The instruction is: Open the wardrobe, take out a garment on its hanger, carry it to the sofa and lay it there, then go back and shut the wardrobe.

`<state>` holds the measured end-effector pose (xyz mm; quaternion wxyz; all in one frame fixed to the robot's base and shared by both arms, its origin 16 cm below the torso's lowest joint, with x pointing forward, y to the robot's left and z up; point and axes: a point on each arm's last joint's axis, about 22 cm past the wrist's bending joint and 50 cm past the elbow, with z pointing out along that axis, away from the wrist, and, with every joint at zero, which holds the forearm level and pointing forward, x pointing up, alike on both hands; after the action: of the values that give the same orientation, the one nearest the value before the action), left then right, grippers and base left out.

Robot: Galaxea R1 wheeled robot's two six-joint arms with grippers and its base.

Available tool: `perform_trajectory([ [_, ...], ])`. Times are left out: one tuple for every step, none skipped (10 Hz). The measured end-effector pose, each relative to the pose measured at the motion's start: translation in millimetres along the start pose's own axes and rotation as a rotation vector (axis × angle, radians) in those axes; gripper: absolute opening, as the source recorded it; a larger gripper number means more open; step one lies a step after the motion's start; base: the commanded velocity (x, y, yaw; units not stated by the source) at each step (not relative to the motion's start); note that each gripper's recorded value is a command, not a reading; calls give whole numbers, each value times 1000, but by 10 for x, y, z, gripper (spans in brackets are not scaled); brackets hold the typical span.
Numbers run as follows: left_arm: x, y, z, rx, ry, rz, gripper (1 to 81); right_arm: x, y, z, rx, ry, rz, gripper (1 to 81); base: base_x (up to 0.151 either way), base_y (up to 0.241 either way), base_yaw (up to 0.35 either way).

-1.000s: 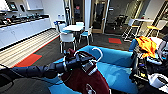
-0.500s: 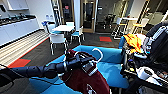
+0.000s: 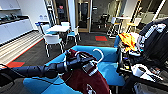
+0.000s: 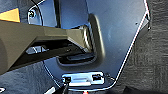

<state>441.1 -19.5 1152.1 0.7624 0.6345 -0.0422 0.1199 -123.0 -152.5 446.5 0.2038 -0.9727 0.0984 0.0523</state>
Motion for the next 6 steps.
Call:
perform_trajectory([
  [16, -4, -21, 4, 5, 0, 10, 21, 18, -4, -2, 4, -1, 811, 0, 0, 0],
  [24, -9, -34, 6, 7, 0, 10, 33, 32, -8, -4, 5, -2, 811, 0, 0, 0],
  [23, -8, -32, 5, 7, 1, 10, 32, 32, -8, -4, 5, -2, 811, 0, 0, 0],
  [19, -3, -31, 5, 6, 2, 10, 32, 32, -8, -4, 5, -2, 811, 0, 0, 0],
  [25, -6, -40, 6, 8, 3, 10, 33, 35, -9, -5, 5, -2, 811, 0, 0, 0],
  [27, -6, -41, 6, 8, 3, 10, 31, 32, -8, -4, 4, -2, 811, 0, 0, 0],
])
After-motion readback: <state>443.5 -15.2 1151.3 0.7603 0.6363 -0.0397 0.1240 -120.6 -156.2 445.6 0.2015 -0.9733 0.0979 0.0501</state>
